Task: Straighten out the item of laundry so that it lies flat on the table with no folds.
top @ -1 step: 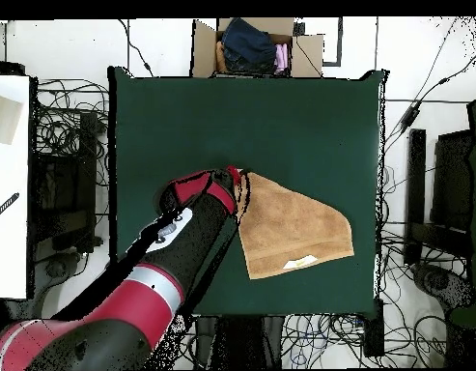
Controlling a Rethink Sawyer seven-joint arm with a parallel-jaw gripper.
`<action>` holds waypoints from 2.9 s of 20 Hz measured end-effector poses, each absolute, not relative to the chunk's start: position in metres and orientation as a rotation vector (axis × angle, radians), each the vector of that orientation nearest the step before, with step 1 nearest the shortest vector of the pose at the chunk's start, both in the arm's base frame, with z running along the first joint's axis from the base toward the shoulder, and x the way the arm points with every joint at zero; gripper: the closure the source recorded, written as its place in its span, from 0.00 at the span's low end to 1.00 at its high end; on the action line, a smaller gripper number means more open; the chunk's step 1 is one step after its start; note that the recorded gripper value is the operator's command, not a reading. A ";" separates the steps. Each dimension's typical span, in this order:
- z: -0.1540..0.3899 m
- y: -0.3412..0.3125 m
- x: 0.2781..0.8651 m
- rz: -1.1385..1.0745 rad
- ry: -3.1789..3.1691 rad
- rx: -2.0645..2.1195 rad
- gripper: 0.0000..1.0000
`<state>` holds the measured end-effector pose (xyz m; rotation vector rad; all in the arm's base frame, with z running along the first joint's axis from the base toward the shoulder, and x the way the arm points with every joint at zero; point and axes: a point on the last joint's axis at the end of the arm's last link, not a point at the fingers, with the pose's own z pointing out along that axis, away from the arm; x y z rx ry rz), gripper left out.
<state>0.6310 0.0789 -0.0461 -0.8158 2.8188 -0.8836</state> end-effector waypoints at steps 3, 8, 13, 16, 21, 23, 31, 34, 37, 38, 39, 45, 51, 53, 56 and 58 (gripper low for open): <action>-0.046 0.079 0.631 -0.884 2.819 -0.816 0.00; -0.047 0.080 0.631 -0.883 2.817 -0.819 0.00; -0.048 0.084 0.632 -0.883 2.811 -0.829 0.00; -0.048 0.090 0.632 -0.882 2.808 -0.841 0.00; -0.049 0.098 0.632 -0.883 2.804 -0.858 0.00; -0.049 0.099 0.631 -0.883 2.804 -0.861 0.00; -0.050 0.112 0.628 -0.884 2.799 -0.888 0.00; -0.050 0.117 0.627 -0.883 2.794 -0.900 0.00; -0.051 0.119 0.626 -0.885 2.795 -0.903 0.00; -0.051 0.119 0.626 -0.885 2.796 -0.904 0.00; -0.051 0.119 0.626 -0.886 2.797 -0.906 0.00; -0.052 0.125 0.624 -0.902 2.795 -0.927 0.00; -0.060 0.138 0.620 -0.938 2.768 -0.990 0.00; -0.062 0.142 0.618 -0.953 2.757 -1.013 0.00; -0.063 0.143 0.617 -0.978 2.748 -1.031 0.00; -0.064 0.142 0.617 -0.987 2.749 -1.035 0.00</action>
